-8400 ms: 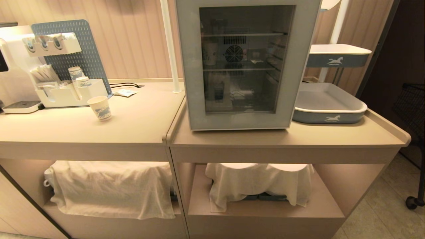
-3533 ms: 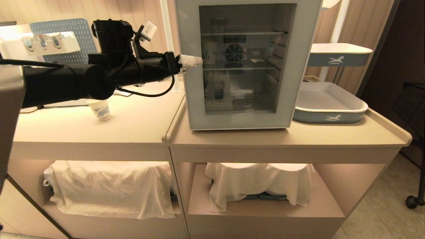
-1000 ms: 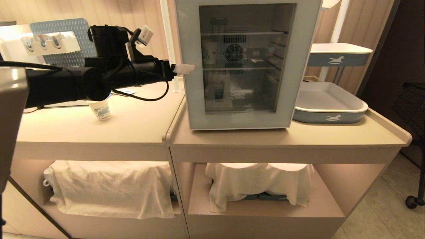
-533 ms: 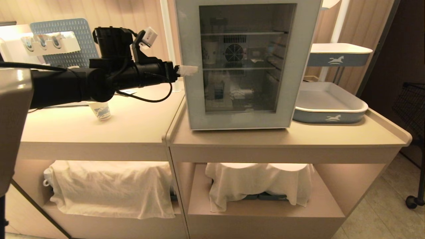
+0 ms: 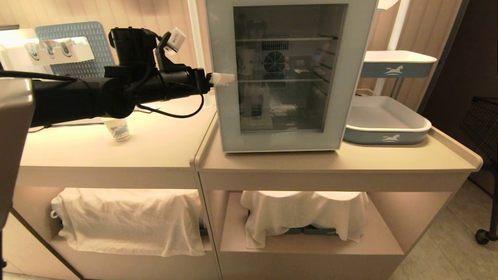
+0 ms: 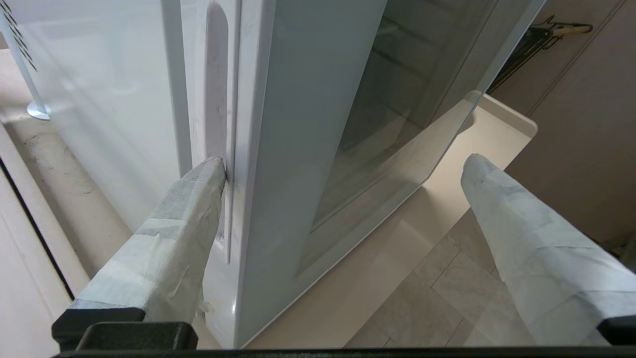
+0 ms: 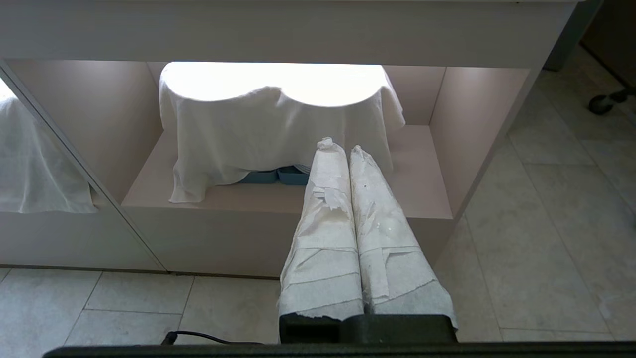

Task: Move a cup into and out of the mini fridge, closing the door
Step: Open the freezer door

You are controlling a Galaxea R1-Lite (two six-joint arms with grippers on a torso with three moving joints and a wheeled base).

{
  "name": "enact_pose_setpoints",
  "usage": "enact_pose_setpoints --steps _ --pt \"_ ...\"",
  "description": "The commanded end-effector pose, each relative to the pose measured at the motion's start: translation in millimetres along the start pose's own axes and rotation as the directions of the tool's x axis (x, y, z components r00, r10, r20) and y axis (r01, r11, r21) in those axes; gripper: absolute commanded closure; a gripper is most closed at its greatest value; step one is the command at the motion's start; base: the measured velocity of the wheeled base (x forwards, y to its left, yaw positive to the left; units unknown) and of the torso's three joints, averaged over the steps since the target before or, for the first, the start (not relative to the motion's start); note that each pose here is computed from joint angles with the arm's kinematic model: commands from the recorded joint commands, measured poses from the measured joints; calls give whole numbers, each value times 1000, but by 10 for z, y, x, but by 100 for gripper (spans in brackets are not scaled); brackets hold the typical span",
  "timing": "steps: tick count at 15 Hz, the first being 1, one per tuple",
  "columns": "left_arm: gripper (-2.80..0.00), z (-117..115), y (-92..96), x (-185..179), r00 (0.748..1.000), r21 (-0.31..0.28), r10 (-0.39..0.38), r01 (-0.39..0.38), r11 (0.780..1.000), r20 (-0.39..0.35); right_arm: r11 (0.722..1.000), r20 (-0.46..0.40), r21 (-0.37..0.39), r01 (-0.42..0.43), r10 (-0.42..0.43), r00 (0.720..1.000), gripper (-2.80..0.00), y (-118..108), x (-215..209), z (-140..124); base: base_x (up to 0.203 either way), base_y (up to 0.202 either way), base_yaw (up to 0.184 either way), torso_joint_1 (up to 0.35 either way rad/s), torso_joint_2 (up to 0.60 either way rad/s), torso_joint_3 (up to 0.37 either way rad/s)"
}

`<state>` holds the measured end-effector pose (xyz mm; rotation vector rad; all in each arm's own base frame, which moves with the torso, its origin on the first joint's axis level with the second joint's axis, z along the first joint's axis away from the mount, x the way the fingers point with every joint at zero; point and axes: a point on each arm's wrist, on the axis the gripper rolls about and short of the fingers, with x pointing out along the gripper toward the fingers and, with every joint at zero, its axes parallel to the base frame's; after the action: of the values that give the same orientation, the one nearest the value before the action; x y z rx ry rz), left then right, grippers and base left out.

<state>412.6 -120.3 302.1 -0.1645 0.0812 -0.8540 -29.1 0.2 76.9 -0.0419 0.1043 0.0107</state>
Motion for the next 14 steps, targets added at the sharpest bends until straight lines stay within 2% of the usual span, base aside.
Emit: enact_pose_setpoints --steps 1,7,14 --pt "-280 57 -71 -13 1000 -3 -17 17 1000 14 1000 0 -1 -1 1 1000 0 0 -1 -2 0 0 0 0 0 0" --pt "-280 79 -77 -16 1000 0 -16 16 1000 21 1000 0 -1 -1 1 1000 0 0 -1 -2 0 0 0 0 0 0" --pt "-280 120 -246 -96 999 -32 -37 38 999 14 1000 0 -1 -1 1 1000 0 0 -1 -2 0 0 0 0 0 0"
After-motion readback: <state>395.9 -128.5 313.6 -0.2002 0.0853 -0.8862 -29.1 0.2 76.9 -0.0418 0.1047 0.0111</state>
